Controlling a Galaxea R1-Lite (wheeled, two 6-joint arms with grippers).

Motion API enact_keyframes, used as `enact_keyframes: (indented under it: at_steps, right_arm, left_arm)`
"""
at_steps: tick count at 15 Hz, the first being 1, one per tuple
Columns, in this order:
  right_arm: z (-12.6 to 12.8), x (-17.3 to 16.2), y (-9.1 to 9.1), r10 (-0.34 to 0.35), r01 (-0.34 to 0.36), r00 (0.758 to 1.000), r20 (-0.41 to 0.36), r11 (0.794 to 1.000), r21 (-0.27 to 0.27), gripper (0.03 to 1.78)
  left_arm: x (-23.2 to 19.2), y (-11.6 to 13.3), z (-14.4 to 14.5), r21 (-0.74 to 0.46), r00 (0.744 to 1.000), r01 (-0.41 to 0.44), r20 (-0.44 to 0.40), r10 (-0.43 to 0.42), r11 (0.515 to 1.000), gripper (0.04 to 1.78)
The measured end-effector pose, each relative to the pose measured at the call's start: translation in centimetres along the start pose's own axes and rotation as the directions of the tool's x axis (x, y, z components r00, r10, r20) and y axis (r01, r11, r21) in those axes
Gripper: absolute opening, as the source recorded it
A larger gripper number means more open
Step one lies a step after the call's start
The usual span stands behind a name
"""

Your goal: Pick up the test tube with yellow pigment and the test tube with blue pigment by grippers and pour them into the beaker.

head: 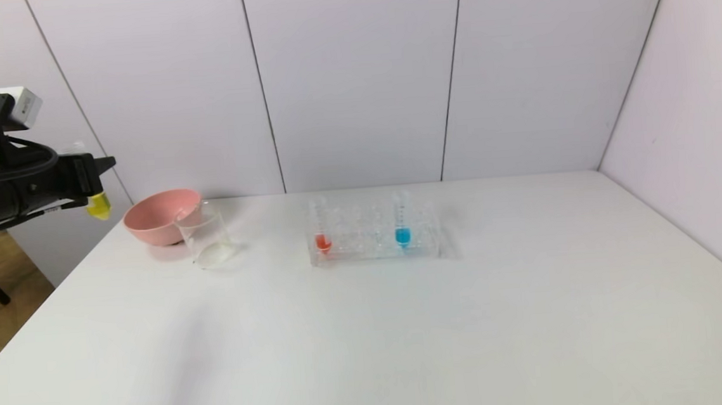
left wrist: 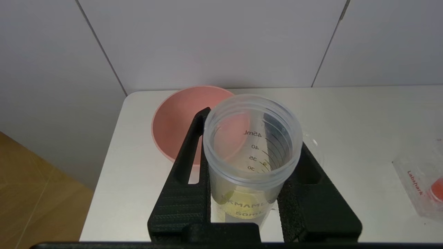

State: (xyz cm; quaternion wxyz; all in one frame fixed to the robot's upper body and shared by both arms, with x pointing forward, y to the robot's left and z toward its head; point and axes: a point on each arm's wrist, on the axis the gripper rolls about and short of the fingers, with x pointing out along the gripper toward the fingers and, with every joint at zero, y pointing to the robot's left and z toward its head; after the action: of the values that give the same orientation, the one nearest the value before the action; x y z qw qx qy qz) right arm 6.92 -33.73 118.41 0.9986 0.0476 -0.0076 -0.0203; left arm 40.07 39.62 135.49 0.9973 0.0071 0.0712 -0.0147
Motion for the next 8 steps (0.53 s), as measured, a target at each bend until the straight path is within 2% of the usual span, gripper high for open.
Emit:
enact_keyframes:
  at_steps: [8]
  right_arm:
    - [0.0, 0.0, 0.0, 0.0, 0.0, 1.0, 0.0, 1.0, 0.0, 1.71]
  left_arm:
    - [1.3, 0.9, -0.9, 0.028, 0.997, 0.077, -0.023, -0.076, 0.997, 0.54]
